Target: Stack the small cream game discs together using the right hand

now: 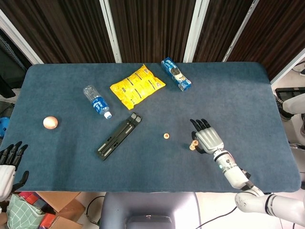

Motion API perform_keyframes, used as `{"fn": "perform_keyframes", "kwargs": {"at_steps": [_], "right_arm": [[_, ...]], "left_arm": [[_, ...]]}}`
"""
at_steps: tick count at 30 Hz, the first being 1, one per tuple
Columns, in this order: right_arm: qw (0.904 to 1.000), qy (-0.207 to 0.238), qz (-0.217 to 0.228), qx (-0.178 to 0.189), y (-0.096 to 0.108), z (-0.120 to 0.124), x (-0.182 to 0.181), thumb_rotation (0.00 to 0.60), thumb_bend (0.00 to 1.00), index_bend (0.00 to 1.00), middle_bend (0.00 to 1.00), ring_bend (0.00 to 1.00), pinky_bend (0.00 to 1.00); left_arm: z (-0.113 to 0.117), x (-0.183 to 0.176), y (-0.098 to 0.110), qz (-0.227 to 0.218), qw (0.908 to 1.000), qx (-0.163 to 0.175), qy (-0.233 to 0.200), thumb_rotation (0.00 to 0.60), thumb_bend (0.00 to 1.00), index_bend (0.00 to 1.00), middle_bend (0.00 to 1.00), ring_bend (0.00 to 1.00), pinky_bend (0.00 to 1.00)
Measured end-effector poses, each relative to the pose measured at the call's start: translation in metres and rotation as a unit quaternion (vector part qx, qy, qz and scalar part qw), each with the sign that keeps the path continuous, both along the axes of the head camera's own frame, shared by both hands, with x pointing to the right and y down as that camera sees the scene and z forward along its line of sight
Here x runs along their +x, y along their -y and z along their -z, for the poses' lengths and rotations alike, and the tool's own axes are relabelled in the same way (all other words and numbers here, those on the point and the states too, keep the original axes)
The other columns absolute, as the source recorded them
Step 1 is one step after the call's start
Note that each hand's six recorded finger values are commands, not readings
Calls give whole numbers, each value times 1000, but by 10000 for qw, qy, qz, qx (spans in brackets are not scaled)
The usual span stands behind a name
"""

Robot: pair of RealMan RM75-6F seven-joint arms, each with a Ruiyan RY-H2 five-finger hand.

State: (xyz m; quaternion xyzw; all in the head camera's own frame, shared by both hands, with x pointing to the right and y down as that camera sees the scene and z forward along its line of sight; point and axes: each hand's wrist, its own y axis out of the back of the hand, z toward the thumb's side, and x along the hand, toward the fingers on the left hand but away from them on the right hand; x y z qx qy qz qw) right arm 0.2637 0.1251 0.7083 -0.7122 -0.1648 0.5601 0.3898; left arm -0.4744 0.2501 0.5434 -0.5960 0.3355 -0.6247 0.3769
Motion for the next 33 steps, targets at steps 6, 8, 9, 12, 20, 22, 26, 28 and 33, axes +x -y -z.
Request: {"fn": "perform_keyframes", "kwargs": {"at_steps": [6, 8, 9, 12, 20, 22, 26, 28, 33], "right_arm": [[10000, -48, 3, -64, -3, -9, 2, 600, 458, 643, 38, 0, 0], [10000, -67, 30, -56, -4, -11, 1, 600, 458, 641, 38, 0, 0], [10000, -67, 35, -57, -4, -11, 0, 600, 458, 639, 38, 0, 0], [9999, -90, 55, -43, -4, -12, -1, 600, 458, 622, 38, 0, 0], [9998, -162, 79, -59, -4, -14, 0, 600, 458, 488, 37, 0, 0], [9998, -170, 89, -86, -5, -14, -1, 600, 458, 460, 34, 0, 0], [9997, -176, 99, -122, -5, -13, 0, 600, 458, 424, 25, 0, 0], [9998, -163, 88, -125, -4, -12, 1, 600, 458, 410, 21, 0, 0], [9999, -7, -90, -116, 1, -7, 3, 600, 458, 394, 19, 0, 0]], "left_arm": [[1, -1, 1, 9, 10000, 13, -3, 600, 425, 12, 0, 0, 129], [1, -1, 1, 17, 10000, 21, -8, 600, 425, 12, 0, 0, 129], [2, -1, 1, 21, 10000, 26, -11, 600, 425, 12, 0, 0, 129], [2, -1, 0, 19, 10000, 29, -16, 600, 425, 12, 0, 0, 129], [3, -1, 1, 27, 10000, 47, -19, 600, 425, 9, 0, 0, 129], [3, -1, 1, 27, 10000, 55, -23, 600, 425, 9, 0, 0, 128], [2, -2, 1, 37, 10000, 58, -15, 600, 425, 8, 0, 0, 129], [2, -2, 1, 42, 10000, 59, -14, 600, 425, 8, 0, 0, 129], [2, -2, 1, 43, 10000, 53, -12, 600, 426, 9, 0, 0, 129]]}}
